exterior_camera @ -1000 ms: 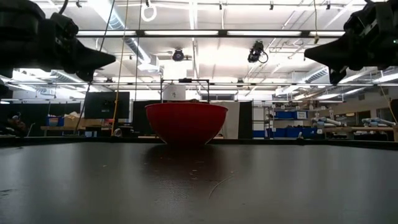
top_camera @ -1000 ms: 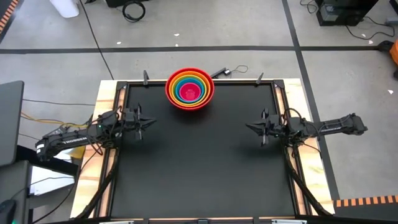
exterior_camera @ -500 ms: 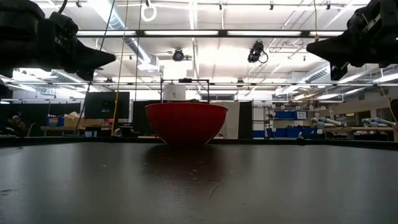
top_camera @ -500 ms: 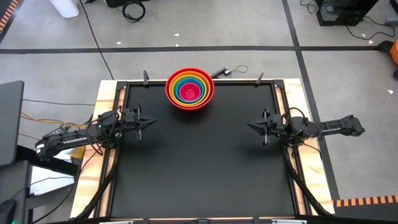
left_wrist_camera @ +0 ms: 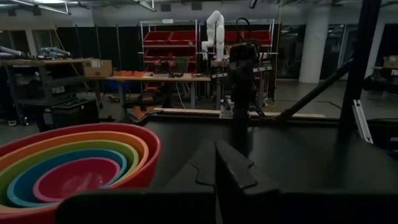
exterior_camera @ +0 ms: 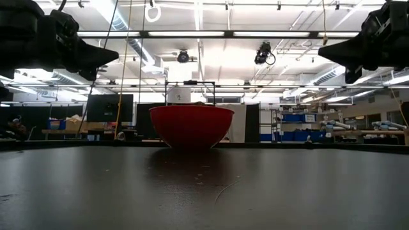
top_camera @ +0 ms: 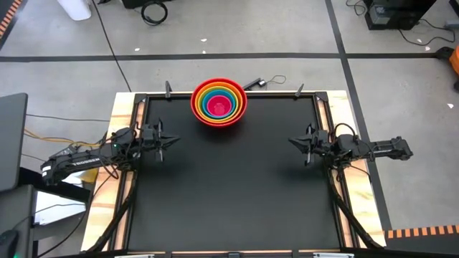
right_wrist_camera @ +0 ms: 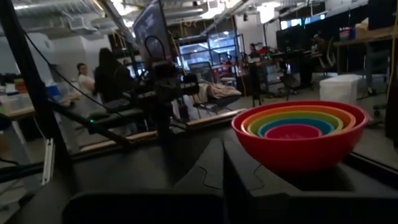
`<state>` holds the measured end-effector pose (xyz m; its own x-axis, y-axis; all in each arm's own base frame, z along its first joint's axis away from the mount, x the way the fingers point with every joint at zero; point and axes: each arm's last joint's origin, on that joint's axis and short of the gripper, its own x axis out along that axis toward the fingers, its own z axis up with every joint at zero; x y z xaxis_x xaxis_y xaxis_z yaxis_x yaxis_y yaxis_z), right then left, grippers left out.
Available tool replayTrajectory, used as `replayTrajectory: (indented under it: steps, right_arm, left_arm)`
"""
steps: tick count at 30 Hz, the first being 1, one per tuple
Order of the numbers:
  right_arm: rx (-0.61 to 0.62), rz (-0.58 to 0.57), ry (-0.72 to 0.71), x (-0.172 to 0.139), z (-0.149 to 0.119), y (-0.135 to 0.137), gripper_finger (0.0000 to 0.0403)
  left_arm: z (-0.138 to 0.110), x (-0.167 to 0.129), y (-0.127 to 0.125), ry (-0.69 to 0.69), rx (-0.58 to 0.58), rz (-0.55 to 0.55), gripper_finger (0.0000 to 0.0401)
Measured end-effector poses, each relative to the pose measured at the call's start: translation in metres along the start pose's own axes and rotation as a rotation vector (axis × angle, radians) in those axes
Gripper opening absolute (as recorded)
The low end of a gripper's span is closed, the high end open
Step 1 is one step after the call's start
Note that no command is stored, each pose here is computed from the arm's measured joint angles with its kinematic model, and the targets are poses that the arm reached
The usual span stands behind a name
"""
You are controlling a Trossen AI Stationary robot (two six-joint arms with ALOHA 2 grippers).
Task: Nest bowls inside each other
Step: Return to Home Position
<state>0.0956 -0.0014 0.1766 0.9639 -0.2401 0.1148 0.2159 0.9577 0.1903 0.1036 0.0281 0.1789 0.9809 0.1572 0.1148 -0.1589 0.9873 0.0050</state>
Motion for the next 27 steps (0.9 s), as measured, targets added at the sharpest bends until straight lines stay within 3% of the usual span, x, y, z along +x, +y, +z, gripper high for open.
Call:
replayTrajectory:
  steps: [27]
  right_arm:
    - [-0.002,-0.041,0.097,0.003,-0.0097,-0.0013,0.0033]
  left_arm:
    - [-0.0039,0.0018,0.0004,0.039,-0.079,0.003,0.0022]
